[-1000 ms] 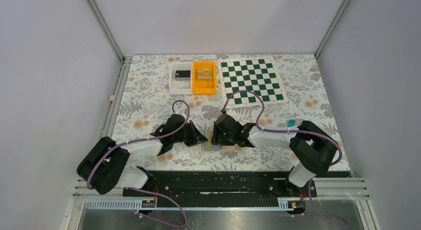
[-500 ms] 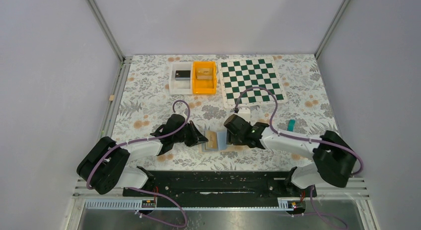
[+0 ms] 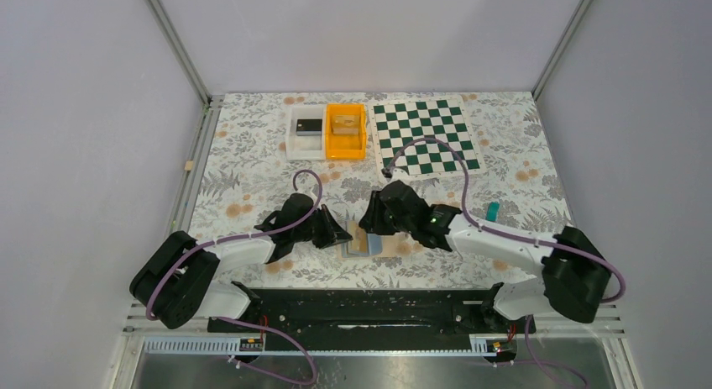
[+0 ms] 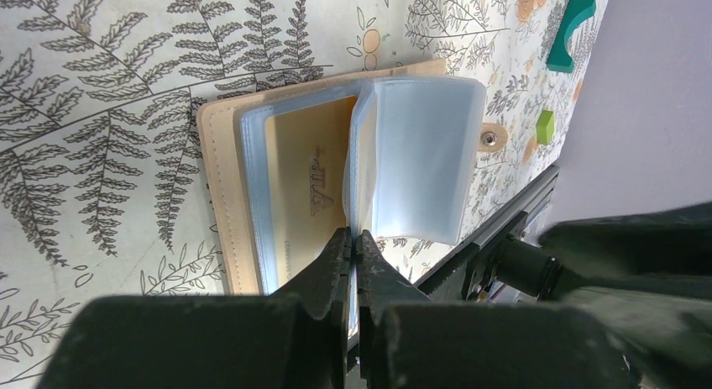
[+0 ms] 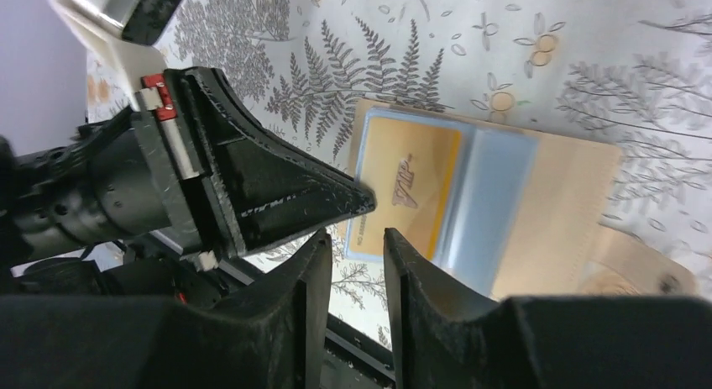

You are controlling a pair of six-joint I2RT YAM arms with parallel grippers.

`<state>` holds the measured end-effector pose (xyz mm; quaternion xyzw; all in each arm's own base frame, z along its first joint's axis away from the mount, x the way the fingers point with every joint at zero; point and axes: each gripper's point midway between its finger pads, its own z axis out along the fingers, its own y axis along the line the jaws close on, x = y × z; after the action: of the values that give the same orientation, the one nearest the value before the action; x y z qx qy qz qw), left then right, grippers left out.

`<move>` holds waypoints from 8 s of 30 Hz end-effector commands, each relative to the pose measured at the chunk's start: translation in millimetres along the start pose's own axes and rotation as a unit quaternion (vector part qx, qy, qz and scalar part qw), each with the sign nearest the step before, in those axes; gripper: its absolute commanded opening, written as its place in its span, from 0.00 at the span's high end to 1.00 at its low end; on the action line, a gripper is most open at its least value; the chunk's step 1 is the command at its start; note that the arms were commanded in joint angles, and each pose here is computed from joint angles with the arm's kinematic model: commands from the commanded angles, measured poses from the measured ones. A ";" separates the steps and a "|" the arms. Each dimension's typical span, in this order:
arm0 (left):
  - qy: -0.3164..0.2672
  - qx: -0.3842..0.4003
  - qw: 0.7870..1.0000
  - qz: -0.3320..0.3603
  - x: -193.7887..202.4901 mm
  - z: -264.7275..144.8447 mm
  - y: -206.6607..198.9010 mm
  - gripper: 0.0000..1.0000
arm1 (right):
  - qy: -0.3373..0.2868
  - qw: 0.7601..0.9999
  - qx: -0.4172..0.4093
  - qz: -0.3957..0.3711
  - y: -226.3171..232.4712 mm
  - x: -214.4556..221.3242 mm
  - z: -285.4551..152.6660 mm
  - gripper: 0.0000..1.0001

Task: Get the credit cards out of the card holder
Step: Remove the credit card from the card holder, then place the credit card in the storage box.

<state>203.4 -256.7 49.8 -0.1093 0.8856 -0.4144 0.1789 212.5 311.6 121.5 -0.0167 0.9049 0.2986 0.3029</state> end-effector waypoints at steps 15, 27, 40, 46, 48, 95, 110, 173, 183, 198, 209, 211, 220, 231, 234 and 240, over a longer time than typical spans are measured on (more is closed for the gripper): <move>-0.024 -0.063 0.998 0.004 -9.0 -6.9 14.0 0.83 | 0.111 0.988 -0.085 0.059 -41.2 54.7 58.6 0.64; -0.050 -0.009 0.998 0.030 -29.3 -21.9 -33.2 0.73 | 0.084 0.986 -0.118 0.083 -33.5 45.9 49.3 0.65; -0.021 -0.049 0.998 0.032 -13.2 0.4 8.6 0.83 | 0.097 0.985 -0.115 0.080 -31.6 46.6 58.4 0.68; -0.014 -0.065 0.998 0.023 -5.2 4.6 25.7 0.84 | 0.105 0.985 -0.113 0.080 -32.7 49.3 61.8 0.68; -0.015 -0.069 0.997 0.022 -4.2 4.8 29.1 0.83 | 0.105 0.985 -0.111 0.080 -33.9 50.3 62.6 0.68; 0.014 -0.001 1.000 0.020 -8.0 -12.2 -29.3 0.62 | 0.044 0.982 -0.121 0.141 -34.7 14.7 -7.4 1.00; 0.013 0.104 0.993 0.046 -4.2 -21.4 -67.6 0.52 | -0.010 0.975 -0.159 0.152 -19.4 -9.4 -21.6 1.00; -0.010 0.214 0.977 0.016 -0.3 -37.9 -109.8 0.79 | -0.021 0.940 -0.261 0.218 -0.9 -5.4 -36.0 1.00; -0.022 0.191 0.978 0.079 -1.1 -58.3 -112.6 1.00 | 0.021 0.954 -0.292 0.062 -6.7 -8.3 -54.7 0.66; 0.108 0.217 0.951 0.195 37.6 -90.3 -130.1 1.00 | 0.126 0.909 -0.386 -0.091 41.3 -29.4 -91.1 0.34; 0.124 0.234 0.944 0.197 41.4 -86.1 -132.1 1.00 | 0.188 0.893 -0.399 -0.094 39.4 -10.0 -81.4 0.36; 0.127 0.238 0.943 0.194 42.2 -85.7 -132.9 1.00 | 0.202 0.889 -0.401 -0.088 37.7 -1.1 -81.0 0.38; 0.126 0.236 0.944 0.192 41.6 -82.6 -131.4 1.00 | 0.197 0.883 -0.416 -0.091 44.0 6.6 -80.7 0.86; 0.018 0.176 0.966 0.187 5.3 -91.5 -127.7 0.46 | 0.047 0.918 -0.393 0.034 58.2 -55.2 -86.8 1.00; -0.015 0.189 0.968 0.163 -6.6 -95.4 -128.0 0.44 | -0.007 0.919 -0.389 0.061 61.4 -75.9 -91.3 1.00; -0.042 0.249 0.960 0.122 -17.2 -105.1 -145.6 0.42 | -0.077 0.910 -0.381 0.146 52.9 -98.0 -86.8 1.00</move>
<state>172.4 -265.6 202.8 0.0523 0.7907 -0.5532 0.2568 211.9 299.4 237.0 -0.0575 0.7284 0.6360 0.2483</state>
